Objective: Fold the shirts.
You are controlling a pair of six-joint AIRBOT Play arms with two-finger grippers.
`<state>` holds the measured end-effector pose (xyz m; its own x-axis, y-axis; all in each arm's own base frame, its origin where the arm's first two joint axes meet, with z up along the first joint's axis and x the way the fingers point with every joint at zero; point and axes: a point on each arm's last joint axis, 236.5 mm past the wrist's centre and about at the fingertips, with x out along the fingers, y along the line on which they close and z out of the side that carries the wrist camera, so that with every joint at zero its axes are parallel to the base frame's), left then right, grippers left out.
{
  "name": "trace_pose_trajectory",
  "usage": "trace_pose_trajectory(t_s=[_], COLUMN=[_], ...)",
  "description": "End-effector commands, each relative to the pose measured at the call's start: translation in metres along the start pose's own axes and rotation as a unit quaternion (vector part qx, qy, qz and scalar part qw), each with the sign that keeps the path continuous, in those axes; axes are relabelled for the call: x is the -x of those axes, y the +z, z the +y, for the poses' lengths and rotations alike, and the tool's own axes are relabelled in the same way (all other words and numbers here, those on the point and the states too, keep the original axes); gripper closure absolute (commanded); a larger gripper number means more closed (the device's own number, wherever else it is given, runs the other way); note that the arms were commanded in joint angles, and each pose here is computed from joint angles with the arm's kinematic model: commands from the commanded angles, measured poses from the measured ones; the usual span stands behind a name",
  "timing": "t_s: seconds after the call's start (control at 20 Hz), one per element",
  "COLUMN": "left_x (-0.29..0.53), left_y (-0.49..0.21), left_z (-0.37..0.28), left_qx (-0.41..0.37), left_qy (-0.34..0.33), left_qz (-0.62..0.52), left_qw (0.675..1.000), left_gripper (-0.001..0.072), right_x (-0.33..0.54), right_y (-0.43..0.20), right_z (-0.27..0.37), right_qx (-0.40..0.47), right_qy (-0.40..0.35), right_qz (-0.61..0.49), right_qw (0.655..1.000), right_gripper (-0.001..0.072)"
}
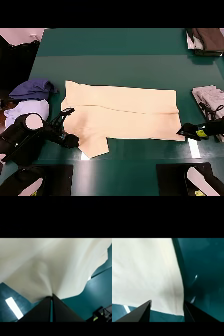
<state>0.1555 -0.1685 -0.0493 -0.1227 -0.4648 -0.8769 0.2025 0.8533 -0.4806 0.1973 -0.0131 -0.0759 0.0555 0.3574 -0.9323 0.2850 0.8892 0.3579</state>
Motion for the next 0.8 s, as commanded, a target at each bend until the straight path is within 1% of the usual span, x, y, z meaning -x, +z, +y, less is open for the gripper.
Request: trace_pose_trajectory(t_s=[0.0, 0.2, 0.25, 0.3, 0.35, 0.45, 0.6, 0.75], left_x=[0.0, 0.0, 0.0, 0.001, 0.002, 0.014, 0.051, 0.094], left_y=[-0.001, -0.004, -0.004, -0.004, -0.004, -0.002, -0.004, 0.001], left_z=[0.0, 0.0, 0.0, -0.001, -0.001, -0.007, -0.025, -0.044], left_qx=[-0.001, -0.001, -0.002, -0.003, -0.008, -0.023, -0.059, -0.073], left_qy=[0.0, 0.0, 0.0, 0.0, -0.001, 0.003, 0.006, 0.015], left_qz=[0.001, 0.008, 0.008, 0.008, 0.005, 0.005, 0.015, -0.035], left_qw=[1.0, 1.0, 1.0, 1.0, 1.0, 1.0, 0.998, 0.997], left_gripper=[0.0684, 0.0684, 0.0684, 0.0684, 0.0684, 0.0685, 0.0685, 0.0685], right_x=[-0.005, -0.005, -0.005, -0.005, -0.004, 0.003, 0.026, 0.049], right_y=[-0.001, -0.008, -0.012, -0.016, -0.021, -0.034, -0.051, -0.058], right_z=[0.01, 0.0, 0.001, 0.003, 0.004, 0.01, 0.02, 0.03], right_qx=[0.027, 0.025, 0.027, 0.033, 0.038, 0.042, 0.05, 0.034], right_qy=[-0.001, -0.024, -0.022, -0.019, -0.016, -0.01, -0.013, -0.023], right_qz=[0.007, 0.023, 0.03, 0.039, 0.051, 0.065, 0.052, 0.004], right_qw=[1.0, 0.999, 0.999, 0.998, 0.998, 0.997, 0.997, 0.999], right_gripper=[0.027, 0.0282, 0.0421, 0.0642, 0.0696, 0.0697, 0.0697, 0.0697])
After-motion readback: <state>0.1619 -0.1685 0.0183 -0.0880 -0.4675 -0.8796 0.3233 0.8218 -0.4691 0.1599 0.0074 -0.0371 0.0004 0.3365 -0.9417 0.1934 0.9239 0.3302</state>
